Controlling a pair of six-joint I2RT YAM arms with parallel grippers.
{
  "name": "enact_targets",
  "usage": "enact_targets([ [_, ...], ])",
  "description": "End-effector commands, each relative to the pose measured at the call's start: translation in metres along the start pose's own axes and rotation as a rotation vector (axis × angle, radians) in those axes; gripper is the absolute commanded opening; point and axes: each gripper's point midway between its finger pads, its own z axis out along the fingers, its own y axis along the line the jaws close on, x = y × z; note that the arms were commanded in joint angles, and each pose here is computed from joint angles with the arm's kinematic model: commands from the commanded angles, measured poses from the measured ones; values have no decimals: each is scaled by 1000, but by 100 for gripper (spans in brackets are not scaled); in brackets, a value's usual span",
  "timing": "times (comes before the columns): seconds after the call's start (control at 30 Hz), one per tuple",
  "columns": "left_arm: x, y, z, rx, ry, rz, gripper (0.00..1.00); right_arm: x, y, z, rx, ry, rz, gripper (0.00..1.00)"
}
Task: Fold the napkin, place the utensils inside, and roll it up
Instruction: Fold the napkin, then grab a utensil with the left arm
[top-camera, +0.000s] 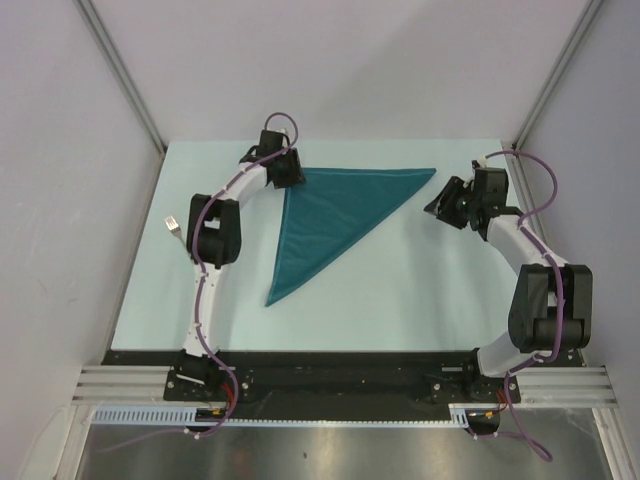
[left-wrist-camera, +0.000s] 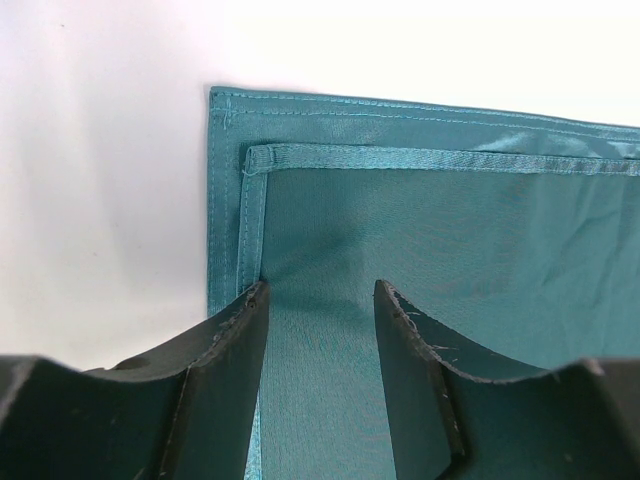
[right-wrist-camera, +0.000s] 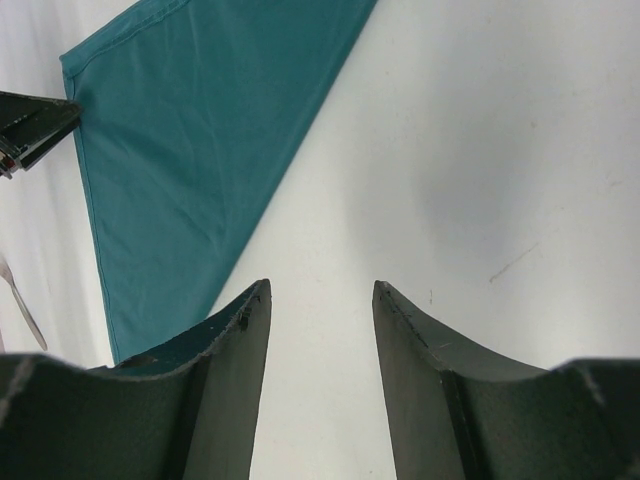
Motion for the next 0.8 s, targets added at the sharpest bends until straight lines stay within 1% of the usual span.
enact_targets([
  [0.0,17,27,9,-52,58,3,53,-7,6,-8,-7,-35,-23,50],
  [0.03,13,22,6,-46,45,16,54,-8,7,-9,-11,-34,-24,50],
  [0.07,-1,14,-4,-33,7,32,55,-8,8,-9,-13,-35,-24,51],
  [0.13,-14,7,-19,-41,-38,58,61,-10,10,-11,-21,-40,-30,51],
  [0.17,-39,-5,-44,-26,-105,70,63,-11,11,-12,-23,-44,-36,51],
  [0.2,-42,-1,-53,-53,-123,79,64,-12,12,-13,-26,-47,-42,51],
  [0.23,-50,-1,-66,-72,-148,85,70,-13,14,-16,-33,-52,-49,51],
  [0.27,-73,-13,-103,-65,-219,92,73,-13,15,-17,-36,-52,-58,51],
  [0.3,-64,6,-111,-151,-223,84,77,-13,16,-18,-38,-54,-64,51],
  [0.33,-70,11,-129,-176,-259,76,81,-14,18,-20,-48,-56,-74,51],
  [0.37,-69,16,-143,-204,-279,67,83,-14,19,-22,-54,-57,-80,51],
  [0.4,-60,26,-170,-238,-299,41,85,-14,21,-24,-61,-59,-95,51],
  [0.47,-51,52,-193,-319,-326,7,90,-14,26,-29,-90,-55,-111,52],
  [0.5,-35,65,-211,-350,-323,-16,91,-14,27,-30,-98,-54,-124,52],
  [0.53,-25,88,-221,-412,-309,-43,93,-13,29,-31,-114,-45,-128,52],
  [0.57,-16,100,-229,-437,-300,-63,93,-13,29,-32,-121,-45,-129,52],
  [0.6,10,129,-232,-494,-254,-105,93,-14,29,-35,-132,-44,-131,52],
  [0.63,15,140,-247,-513,-268,-127,93,-13,33,-36,-159,-36,-132,52],
  [0.67,25,152,-253,-535,-257,-151,93,-12,34,-37,-170,-31,-129,52],
  [0.7,48,168,-255,-564,-217,-181,93,-11,36,-38,-183,-28,-127,52],
  [0.73,50,187,-272,-600,-235,-226,92,-10,40,-39,-211,-22,-126,52],
  [0.77,56,196,-278,-629,-238,-239,92,-8,42,-40,-225,-19,-125,52],
])
